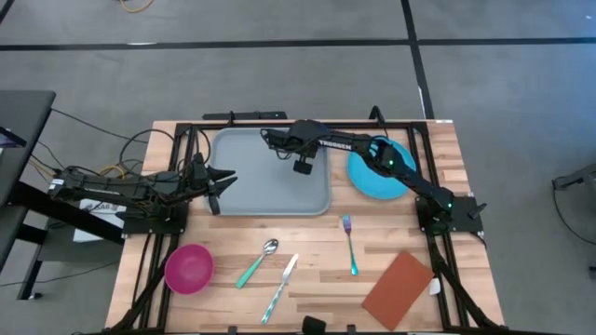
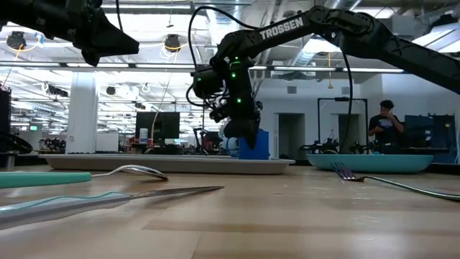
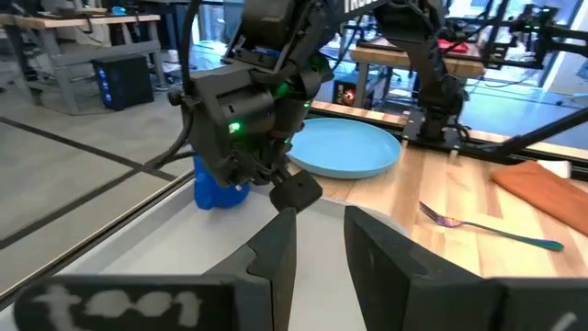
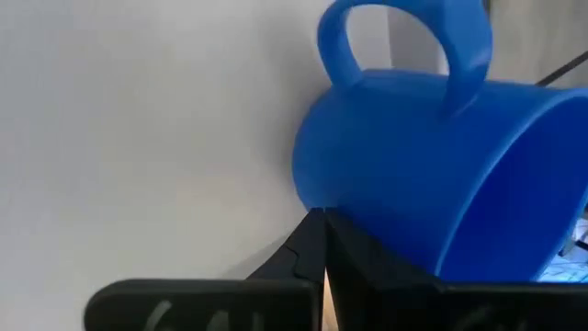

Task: Set up tray
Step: Put the dark blue mug at the top right of the gray tray, then put the light blue plate on the gray tray

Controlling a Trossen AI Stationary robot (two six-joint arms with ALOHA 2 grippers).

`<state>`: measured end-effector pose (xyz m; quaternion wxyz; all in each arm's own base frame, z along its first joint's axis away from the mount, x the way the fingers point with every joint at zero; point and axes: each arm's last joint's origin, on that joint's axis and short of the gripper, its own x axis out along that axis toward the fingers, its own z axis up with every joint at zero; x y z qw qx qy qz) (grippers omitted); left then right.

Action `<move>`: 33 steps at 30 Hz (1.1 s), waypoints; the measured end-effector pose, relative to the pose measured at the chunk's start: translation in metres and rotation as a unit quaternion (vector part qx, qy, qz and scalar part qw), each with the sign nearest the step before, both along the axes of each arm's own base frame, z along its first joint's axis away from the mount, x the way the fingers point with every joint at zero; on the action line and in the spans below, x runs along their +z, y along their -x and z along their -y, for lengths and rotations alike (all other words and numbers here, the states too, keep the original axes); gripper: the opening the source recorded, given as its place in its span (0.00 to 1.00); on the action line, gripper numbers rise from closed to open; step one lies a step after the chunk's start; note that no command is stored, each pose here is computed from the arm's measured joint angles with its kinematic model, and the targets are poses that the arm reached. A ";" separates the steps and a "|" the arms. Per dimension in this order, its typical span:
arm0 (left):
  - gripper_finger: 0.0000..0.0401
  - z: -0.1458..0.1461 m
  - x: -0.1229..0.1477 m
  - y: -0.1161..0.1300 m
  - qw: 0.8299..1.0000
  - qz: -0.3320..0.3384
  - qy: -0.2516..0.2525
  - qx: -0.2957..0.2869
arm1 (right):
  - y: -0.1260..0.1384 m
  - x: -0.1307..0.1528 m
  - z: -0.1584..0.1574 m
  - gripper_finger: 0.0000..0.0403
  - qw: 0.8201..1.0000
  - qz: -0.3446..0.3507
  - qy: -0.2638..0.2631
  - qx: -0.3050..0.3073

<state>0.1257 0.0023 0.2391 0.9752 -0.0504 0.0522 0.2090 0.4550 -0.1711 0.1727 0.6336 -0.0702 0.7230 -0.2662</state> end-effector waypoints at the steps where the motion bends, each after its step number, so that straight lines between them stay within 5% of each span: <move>1: 0.21 0.000 0.000 0.000 1.000 0.000 0.000 0.002 | 0.000 0.000 0.001 0.00 1.000 0.001 0.001 0.000; 11: 0.21 -0.001 0.000 0.000 1.000 0.000 -0.002 0.012 | -0.001 0.002 -0.002 0.00 1.000 -0.003 -0.001 0.014; 20: 0.21 -0.001 -0.001 0.001 1.000 -0.001 0.008 0.013 | -0.004 0.023 -0.044 0.00 0.999 -0.011 -0.004 0.053; 26: 0.21 -0.001 -0.006 0.002 0.999 -0.013 0.040 0.019 | 0.007 0.074 -0.078 0.00 0.996 0.017 0.004 0.086; 33: 0.21 0.000 -0.008 0.002 0.996 -0.006 0.084 0.014 | 0.050 0.173 -0.116 0.00 0.985 0.119 0.027 0.121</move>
